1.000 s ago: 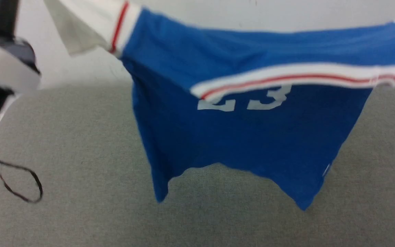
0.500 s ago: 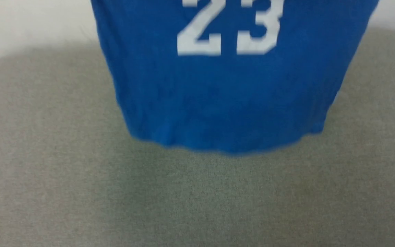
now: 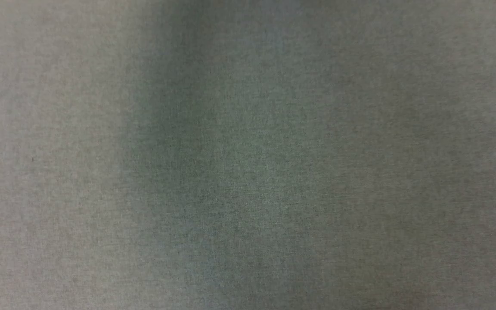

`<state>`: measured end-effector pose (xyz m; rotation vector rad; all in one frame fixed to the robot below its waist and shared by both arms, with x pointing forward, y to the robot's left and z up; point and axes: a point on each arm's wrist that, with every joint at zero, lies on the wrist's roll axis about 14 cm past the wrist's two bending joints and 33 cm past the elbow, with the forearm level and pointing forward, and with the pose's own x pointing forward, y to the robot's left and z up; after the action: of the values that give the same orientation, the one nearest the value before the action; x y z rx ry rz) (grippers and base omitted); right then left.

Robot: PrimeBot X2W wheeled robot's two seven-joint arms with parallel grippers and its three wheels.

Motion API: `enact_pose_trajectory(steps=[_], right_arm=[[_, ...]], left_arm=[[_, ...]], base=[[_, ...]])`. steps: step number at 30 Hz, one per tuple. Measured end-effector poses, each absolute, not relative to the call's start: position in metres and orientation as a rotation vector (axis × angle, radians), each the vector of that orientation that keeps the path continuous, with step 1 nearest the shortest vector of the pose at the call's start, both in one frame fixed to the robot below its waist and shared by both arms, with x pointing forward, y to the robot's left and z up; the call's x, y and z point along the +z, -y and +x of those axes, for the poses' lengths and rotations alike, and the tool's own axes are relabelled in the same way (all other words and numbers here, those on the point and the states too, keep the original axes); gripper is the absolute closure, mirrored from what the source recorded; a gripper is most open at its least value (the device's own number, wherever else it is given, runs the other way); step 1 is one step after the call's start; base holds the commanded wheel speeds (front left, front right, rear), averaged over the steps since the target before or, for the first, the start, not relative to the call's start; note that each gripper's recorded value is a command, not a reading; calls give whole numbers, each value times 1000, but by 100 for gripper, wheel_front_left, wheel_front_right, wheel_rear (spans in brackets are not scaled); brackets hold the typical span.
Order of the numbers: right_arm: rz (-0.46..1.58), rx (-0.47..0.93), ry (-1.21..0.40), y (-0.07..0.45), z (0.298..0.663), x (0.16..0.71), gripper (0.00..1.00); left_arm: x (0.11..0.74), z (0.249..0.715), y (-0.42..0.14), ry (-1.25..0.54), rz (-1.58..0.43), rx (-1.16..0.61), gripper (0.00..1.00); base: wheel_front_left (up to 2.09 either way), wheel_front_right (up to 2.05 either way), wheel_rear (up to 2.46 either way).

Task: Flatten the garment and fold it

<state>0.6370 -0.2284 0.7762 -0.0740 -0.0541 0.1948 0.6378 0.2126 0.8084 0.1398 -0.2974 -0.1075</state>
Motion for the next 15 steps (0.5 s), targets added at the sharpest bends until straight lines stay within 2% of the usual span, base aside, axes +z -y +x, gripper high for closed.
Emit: enact_pose_trajectory(steps=[5,7,15], right_arm=[[-46,222,-61,218,664,718,100],[-39,251,-168,207,668,670,100],[-61,240,-430,220,632,564,100]], left_arm=[[748,663,-208,180,134,-121,100],[702,665,-215,76,137,-112,100],[579,622,-233,-227,159,-100,100]], base=[[0,0,0],[0,0,0],[0,0,0]])
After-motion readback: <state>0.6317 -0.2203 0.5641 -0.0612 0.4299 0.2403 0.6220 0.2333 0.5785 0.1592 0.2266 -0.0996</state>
